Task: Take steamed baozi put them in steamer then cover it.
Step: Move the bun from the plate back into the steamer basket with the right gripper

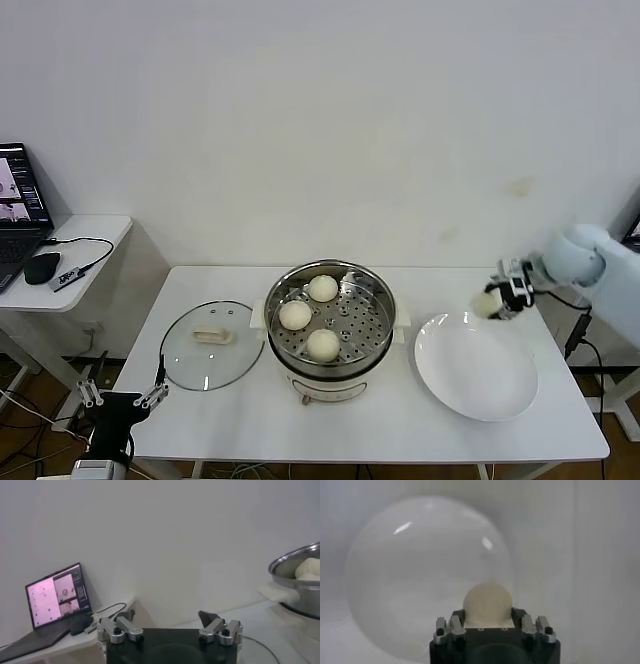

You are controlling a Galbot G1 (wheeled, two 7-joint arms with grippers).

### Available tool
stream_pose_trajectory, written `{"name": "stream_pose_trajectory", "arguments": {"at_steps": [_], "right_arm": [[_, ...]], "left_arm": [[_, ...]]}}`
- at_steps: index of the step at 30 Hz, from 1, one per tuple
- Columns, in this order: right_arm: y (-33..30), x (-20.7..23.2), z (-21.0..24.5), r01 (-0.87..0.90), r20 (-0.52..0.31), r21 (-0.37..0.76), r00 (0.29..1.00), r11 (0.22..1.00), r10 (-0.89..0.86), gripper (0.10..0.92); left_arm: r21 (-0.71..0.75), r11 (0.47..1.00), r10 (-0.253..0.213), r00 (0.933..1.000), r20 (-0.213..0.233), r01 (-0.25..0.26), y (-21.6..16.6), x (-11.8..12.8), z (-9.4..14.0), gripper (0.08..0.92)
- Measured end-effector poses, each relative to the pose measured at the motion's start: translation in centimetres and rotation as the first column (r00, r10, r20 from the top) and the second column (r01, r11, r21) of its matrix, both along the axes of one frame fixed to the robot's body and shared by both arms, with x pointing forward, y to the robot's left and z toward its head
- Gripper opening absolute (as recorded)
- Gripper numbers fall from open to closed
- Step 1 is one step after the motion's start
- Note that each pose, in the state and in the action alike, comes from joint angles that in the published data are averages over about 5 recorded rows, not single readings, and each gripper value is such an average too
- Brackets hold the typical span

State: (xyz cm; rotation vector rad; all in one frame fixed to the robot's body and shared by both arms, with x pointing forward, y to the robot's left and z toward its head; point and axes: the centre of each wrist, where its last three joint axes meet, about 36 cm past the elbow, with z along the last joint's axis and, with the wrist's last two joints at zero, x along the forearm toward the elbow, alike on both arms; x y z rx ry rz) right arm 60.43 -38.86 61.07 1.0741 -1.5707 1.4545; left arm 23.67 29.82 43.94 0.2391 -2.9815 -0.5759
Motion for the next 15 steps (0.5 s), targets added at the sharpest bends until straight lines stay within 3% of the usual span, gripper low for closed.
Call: {"name": "stream_pose_trajectory", "arguments": {"at_steps": [8, 15], "right_arm": [[7.4, 1.0, 6.3, -0.075, 0.069, 0.076, 0.995, 0.994, 0.07, 0.59], [14.2, 1.3, 7.7, -0.124, 0.058, 0.12, 0.991, 0.985, 0.118, 0.594]], "left_arm": [[-0.003, 1.0, 0.004, 1.0, 0.001, -0.004, 0.1, 0.2, -0.1, 0.823], [-0.008, 1.0, 0.012, 0.9999, 0.001, -0.012, 0.2, 0.2, -0.3, 0.823]]}}
